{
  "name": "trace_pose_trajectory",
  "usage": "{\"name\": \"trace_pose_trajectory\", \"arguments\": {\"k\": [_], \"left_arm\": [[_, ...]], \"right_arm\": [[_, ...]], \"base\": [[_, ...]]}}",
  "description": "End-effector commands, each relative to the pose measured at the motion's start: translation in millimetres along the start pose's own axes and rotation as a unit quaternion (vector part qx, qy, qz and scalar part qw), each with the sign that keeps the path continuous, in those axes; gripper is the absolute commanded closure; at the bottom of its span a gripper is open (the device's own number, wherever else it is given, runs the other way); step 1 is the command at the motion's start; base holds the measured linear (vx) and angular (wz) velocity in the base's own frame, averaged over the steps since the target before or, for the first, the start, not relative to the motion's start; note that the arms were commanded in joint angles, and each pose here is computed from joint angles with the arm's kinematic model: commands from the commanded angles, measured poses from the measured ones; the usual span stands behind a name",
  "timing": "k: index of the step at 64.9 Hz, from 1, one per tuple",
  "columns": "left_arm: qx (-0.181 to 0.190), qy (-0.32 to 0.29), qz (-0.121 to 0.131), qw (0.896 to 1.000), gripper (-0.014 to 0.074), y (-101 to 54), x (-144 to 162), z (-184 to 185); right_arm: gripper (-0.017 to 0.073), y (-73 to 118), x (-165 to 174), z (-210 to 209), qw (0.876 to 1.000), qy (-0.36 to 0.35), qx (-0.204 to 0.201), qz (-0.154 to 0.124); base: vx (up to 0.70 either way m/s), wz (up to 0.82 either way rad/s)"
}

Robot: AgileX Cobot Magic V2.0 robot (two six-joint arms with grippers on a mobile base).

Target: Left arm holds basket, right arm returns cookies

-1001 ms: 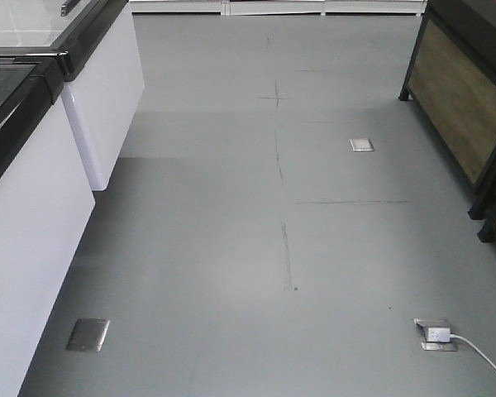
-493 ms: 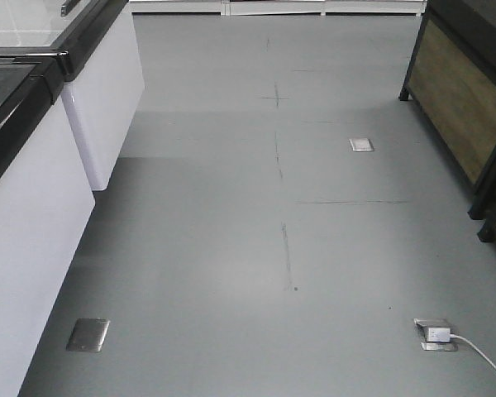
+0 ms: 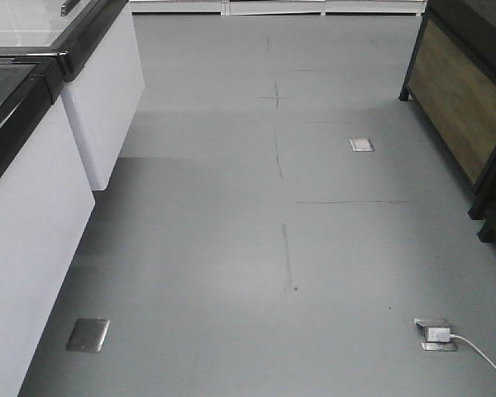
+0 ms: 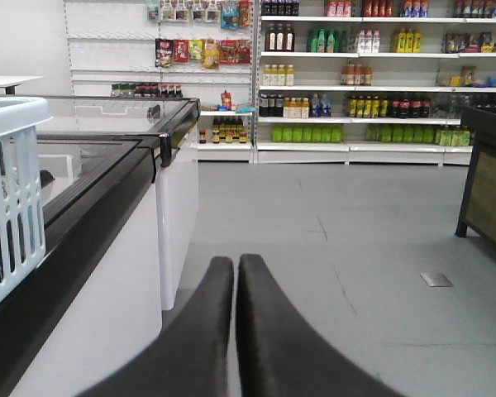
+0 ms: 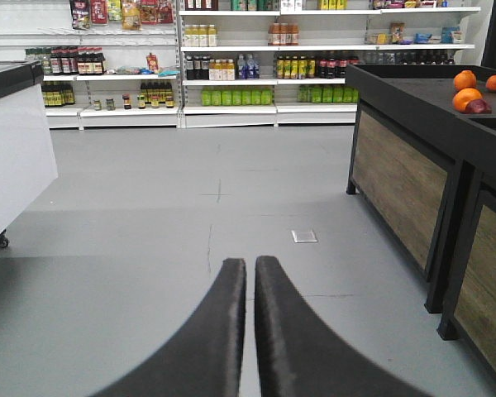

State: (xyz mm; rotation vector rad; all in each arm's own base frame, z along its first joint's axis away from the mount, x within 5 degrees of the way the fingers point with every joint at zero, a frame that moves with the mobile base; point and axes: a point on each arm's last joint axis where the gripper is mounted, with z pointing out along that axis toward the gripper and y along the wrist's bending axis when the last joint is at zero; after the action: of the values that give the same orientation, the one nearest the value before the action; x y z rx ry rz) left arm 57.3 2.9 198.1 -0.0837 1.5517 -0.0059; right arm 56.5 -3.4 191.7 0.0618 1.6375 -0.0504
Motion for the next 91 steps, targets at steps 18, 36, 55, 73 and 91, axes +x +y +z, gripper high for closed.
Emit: {"name": "trace_pose_trajectory", "arguments": {"k": [18,36,55,73,91], "left_arm": [[0.01,-0.169,-0.001,0.986,0.06,-2.3,-39,-6],[0.019,-0.303,-0.002,0.953,0.06,-3.9,-63,-17],[0.024,-0.395,0.001,0.918,0.0598,-7.4,-121,-39],[0.022,-0.382,0.002,0.924,0.0597,-12.2,-207,-51],[0.007,-0.312,0.044,0.949,0.0592,-17.2,-287,-24]], "right_arm": [[0.0565,-1.0,-1,0,0.999,-0.032,0.006,-0.007],[0.0565,-1.0,-1,0,0.999,-0.032,0.006,-0.007],[0.0565,-1.0,-1,0,0.999,-0.032,0.006,-0.007],[0.0565,-1.0,-1,0,0.999,-0.032,0.006,-0.007],[0.0565,-1.0,-1,0,0.999,-0.032,0.006,-0.007]], "base": [[0.0,0.0],[0.0,0.0],[0.0,0.0],[0.0,0.0],[0.0,0.0]]}}
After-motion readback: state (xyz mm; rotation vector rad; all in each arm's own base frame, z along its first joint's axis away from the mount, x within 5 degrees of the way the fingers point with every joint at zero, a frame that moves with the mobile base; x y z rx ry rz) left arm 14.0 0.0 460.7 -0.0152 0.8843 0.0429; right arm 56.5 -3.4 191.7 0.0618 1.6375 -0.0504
